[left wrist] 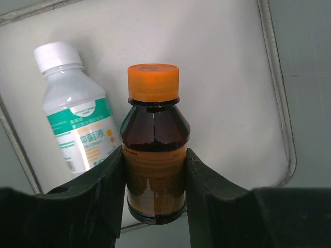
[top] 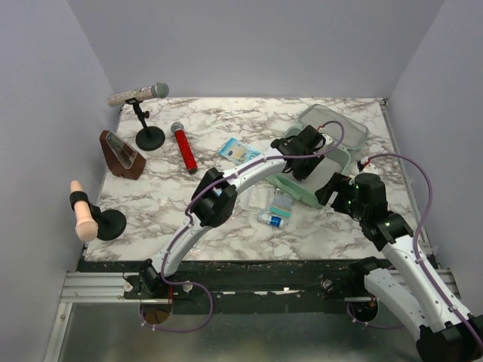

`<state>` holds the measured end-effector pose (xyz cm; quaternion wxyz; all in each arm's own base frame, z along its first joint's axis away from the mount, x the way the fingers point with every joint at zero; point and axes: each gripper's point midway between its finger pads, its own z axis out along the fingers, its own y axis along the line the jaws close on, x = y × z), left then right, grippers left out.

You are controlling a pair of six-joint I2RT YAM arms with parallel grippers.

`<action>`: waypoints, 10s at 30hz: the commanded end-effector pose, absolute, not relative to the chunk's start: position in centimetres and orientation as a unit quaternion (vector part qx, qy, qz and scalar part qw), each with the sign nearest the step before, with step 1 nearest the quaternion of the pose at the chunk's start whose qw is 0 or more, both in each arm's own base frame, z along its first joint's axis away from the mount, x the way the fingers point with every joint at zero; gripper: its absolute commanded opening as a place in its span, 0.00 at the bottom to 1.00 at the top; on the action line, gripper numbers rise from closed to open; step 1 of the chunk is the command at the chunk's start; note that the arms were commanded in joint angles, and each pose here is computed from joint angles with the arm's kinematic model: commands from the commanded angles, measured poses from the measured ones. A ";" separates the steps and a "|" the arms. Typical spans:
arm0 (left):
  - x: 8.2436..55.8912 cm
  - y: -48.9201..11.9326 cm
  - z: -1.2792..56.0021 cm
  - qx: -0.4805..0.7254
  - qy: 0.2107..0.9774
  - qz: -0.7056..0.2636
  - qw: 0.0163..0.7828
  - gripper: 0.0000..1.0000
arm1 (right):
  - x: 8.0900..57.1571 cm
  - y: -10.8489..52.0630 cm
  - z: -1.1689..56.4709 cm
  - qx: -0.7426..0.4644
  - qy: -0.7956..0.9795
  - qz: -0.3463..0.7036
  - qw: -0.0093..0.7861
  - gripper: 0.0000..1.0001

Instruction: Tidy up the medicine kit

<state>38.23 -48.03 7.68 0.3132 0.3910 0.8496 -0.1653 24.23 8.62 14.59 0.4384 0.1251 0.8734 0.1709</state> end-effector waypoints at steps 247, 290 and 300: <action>25.6 -22.5 16.7 0.020 0.864 -0.178 0.471 0.81 | 42.1 12.2 7.6 0.227 0.919 0.061 0.317 0.37; 28.8 -28.9 11.0 0.061 0.893 -0.174 0.410 0.79 | 27.2 12.3 14.5 0.084 0.880 0.194 0.426 0.84; 30.6 -30.2 6.0 0.087 0.922 -0.102 0.364 0.66 | 24.6 10.7 13.4 0.074 0.886 0.173 0.424 0.84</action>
